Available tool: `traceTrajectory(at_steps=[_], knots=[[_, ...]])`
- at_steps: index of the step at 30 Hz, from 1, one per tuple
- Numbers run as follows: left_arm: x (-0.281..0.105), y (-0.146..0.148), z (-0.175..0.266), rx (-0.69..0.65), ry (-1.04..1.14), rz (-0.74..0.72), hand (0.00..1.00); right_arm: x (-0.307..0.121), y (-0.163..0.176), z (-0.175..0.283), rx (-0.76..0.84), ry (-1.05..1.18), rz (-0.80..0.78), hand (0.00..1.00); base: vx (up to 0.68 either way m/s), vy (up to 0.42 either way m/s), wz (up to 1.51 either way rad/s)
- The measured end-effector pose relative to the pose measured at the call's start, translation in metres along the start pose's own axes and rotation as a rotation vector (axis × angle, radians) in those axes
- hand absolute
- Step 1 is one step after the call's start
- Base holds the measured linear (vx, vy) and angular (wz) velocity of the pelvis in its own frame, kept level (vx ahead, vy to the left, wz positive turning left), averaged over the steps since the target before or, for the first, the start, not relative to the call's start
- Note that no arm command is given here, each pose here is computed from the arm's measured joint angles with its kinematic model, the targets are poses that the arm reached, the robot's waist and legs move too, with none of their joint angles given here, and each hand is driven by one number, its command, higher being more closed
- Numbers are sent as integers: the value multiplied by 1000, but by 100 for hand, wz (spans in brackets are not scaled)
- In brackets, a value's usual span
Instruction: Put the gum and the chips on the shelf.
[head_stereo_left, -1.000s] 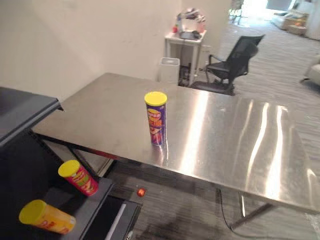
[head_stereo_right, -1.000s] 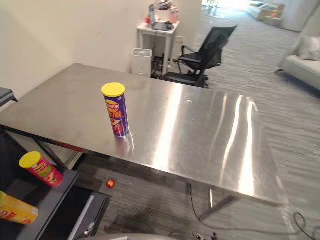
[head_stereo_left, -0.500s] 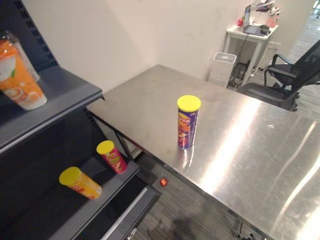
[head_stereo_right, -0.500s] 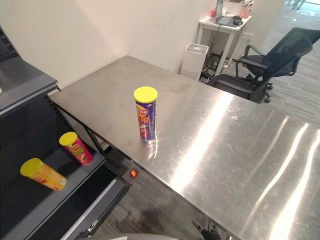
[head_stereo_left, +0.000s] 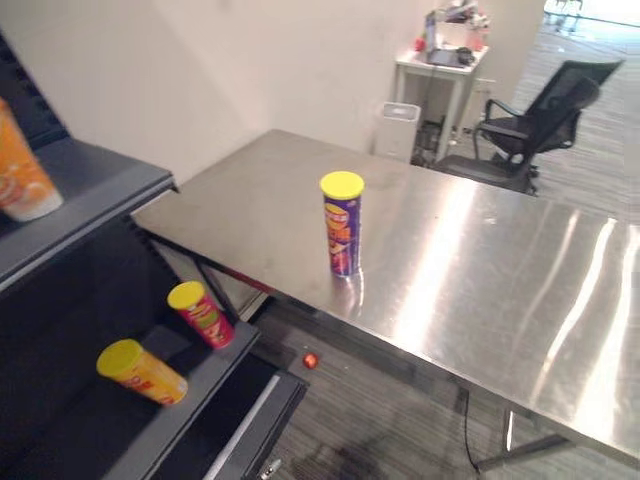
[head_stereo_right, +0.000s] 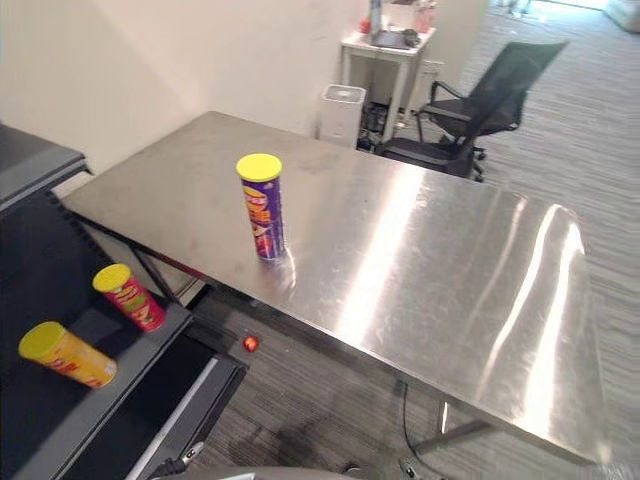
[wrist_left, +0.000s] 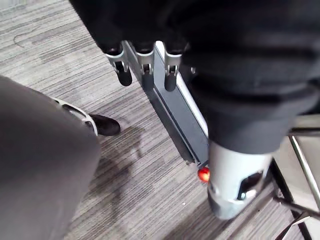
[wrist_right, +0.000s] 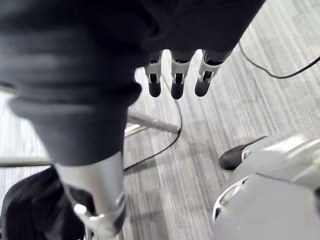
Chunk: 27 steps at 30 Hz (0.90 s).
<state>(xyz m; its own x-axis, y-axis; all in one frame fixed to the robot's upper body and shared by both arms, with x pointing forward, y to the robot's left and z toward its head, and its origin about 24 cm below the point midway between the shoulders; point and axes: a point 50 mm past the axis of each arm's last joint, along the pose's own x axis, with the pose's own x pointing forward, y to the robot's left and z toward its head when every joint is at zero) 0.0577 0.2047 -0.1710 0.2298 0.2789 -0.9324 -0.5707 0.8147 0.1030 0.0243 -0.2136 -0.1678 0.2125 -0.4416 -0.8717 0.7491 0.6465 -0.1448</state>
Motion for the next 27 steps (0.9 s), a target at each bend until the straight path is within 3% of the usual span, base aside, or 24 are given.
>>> traceTrajectory(at_steps=[5, 6, 15, 20, 27], knots=[[1, -7, 4, 38, -4, -38, 0, -6, -24, -23, 157, 110, -122, 0, 92, 46, -60], [1, -9, 7, 63, -11, -48, 0, -7, -31, -27, 252, 138, -179, 0, 110, 37, -46], [2, -9, 12, 110, -9, -55, 0, -5, -58, -16, 650, 150, -421, 0, 39, 6, -26], [1, -10, 9, 87, 11, -56, 0, -2, -125, 44, 896, -61, -602, 0, -23, 24, -13], [1, -4, 4, 71, 31, -34, 0, -22, -186, 139, 1076, -427, -683, 0, 22, -9, -11]])
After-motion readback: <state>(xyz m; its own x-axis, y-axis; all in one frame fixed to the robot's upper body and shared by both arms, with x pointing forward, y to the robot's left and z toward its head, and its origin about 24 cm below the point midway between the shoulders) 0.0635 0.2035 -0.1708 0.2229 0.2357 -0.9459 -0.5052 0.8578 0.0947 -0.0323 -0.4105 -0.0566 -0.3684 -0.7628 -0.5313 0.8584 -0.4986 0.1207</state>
